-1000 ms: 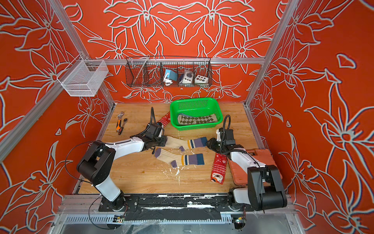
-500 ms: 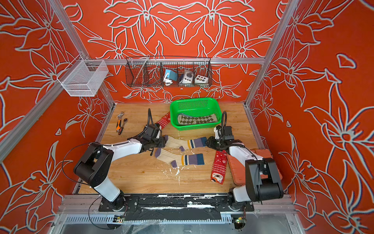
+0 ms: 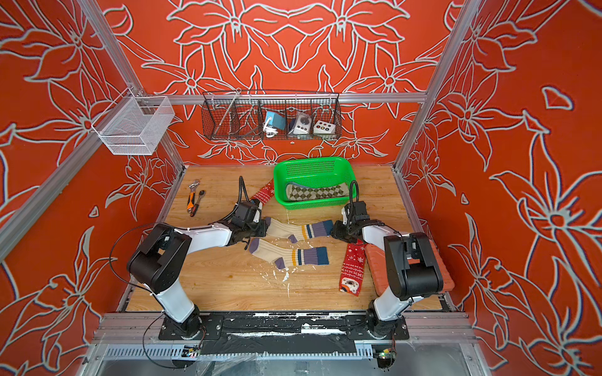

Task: Place the socks together as a pair
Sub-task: Adjust the sock at the center of the board.

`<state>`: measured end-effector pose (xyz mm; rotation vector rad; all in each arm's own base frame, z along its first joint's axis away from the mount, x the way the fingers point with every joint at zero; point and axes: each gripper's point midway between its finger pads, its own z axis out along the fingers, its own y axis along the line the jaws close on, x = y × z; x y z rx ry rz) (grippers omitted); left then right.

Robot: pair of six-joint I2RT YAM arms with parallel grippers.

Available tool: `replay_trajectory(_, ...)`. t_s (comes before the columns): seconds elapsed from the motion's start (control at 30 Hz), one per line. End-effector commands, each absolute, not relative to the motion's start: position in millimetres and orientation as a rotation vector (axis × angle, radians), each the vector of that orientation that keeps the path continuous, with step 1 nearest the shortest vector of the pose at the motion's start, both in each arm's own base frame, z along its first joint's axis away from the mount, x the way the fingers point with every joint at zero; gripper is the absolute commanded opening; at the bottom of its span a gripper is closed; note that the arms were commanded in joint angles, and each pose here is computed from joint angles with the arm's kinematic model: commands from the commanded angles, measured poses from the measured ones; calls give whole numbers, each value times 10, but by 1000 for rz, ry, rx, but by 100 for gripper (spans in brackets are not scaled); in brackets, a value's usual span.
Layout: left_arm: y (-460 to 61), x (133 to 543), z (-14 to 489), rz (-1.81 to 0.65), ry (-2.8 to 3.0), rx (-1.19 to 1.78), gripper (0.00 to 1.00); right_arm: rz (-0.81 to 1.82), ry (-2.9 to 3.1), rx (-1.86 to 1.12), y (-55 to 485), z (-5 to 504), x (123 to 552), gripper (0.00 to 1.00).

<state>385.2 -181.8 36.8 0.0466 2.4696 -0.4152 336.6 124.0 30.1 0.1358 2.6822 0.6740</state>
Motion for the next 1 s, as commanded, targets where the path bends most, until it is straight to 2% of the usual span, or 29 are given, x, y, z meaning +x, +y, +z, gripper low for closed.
replay_trajectory(0.0, -1804, 3858, 337, -419, 2461, 46, 13, 639, 2682, 106, 1278, 289, 3440, 36)
replay_trajectory(0.1, -1789, 3841, 349, -416, 2459, 42, 1, 640, 2692, 97, 1308, 266, 3433, 23)
replay_trajectory(0.27, -1684, 3766, 413, -386, 2455, 15, 0, 647, 2678, 61, 1348, 380, 3355, 0)
replay_trajectory(0.57, -1497, 3394, 444, -385, 2466, -35, 0, 737, 2695, -55, 1562, 511, 2944, 0)
replay_trajectory(0.77, -1369, 3350, 401, -329, 2465, -63, 0, 741, 2715, -68, 1573, 421, 2825, 0)
replay_trajectory(0.8, -1360, 3358, 404, -324, 2464, -66, 3, 741, 2719, -68, 1574, 402, 2828, 0)
replay_trajectory(0.83, -1351, 3366, 414, -319, 2463, -68, 11, 742, 2722, -70, 1578, 389, 2830, 3)
replay_trajectory(0.9, -1343, 3366, 451, -320, 2455, -74, 30, 743, 2723, -79, 1584, 387, 2832, 13)
replay_trajectory(0.97, -1324, 3344, 523, -324, 2434, -82, 42, 736, 2718, -88, 1577, 421, 2835, 23)
